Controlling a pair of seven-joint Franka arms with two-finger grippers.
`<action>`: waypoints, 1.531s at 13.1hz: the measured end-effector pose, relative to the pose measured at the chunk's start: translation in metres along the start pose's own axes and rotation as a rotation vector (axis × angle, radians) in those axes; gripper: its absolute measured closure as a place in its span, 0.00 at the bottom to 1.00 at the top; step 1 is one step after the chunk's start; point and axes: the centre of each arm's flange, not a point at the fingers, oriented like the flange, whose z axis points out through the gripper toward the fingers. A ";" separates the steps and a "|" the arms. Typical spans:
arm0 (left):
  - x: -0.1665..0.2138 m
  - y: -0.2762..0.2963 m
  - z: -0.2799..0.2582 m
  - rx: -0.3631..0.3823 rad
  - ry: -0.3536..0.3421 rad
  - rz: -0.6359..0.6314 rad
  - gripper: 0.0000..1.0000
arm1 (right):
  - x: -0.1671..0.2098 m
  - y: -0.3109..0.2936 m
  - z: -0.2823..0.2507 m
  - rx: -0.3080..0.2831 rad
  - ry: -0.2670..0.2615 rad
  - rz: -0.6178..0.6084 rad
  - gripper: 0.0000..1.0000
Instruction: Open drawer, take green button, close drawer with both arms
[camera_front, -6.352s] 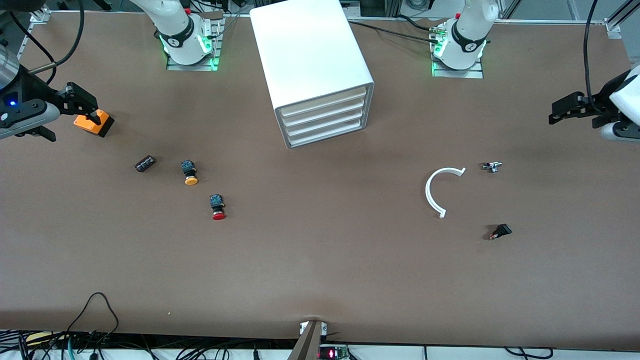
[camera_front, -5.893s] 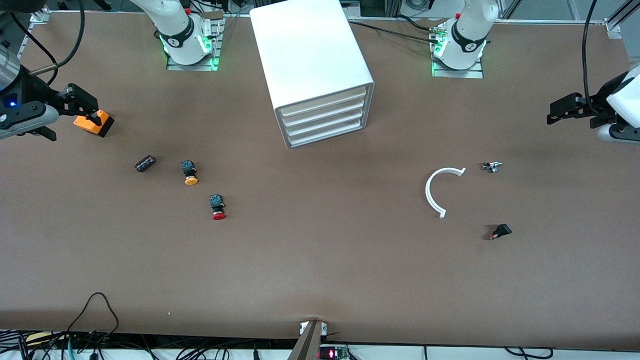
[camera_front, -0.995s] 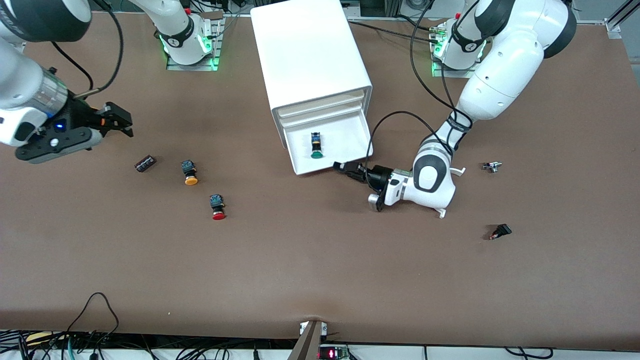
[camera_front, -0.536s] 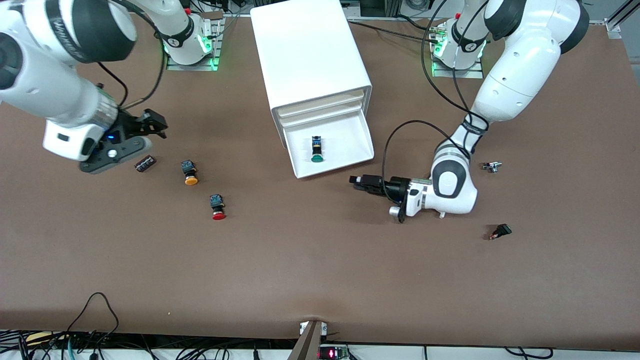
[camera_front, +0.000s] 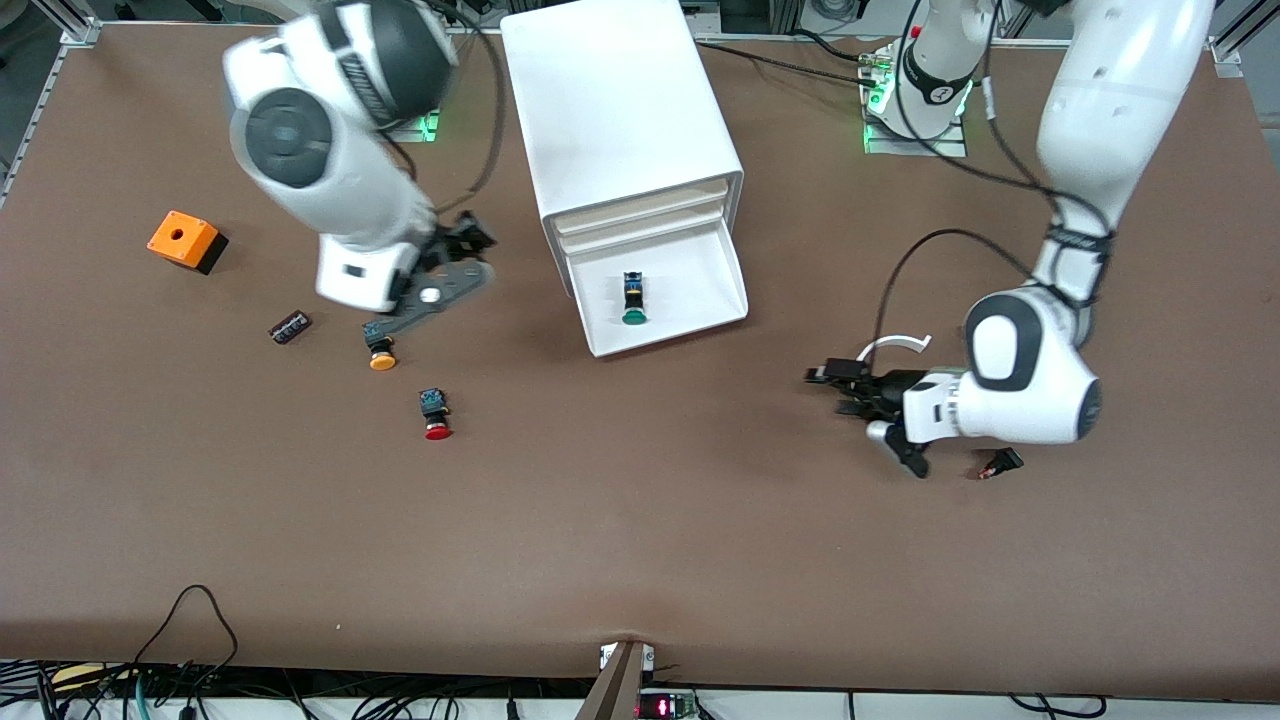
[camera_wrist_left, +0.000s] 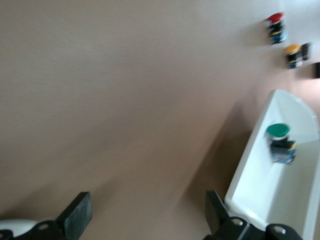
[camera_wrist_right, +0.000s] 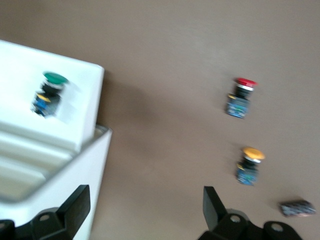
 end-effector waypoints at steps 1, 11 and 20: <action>-0.002 0.015 -0.028 0.079 -0.028 0.012 0.00 | 0.009 -0.024 0.016 0.005 0.012 0.024 0.00; 0.003 0.082 -0.101 0.443 -0.060 -0.575 0.00 | 0.056 -0.187 0.138 0.008 0.094 0.189 0.00; 0.029 0.135 -0.007 0.684 0.025 -0.884 0.00 | 0.061 -0.183 0.175 -0.020 0.046 0.215 0.24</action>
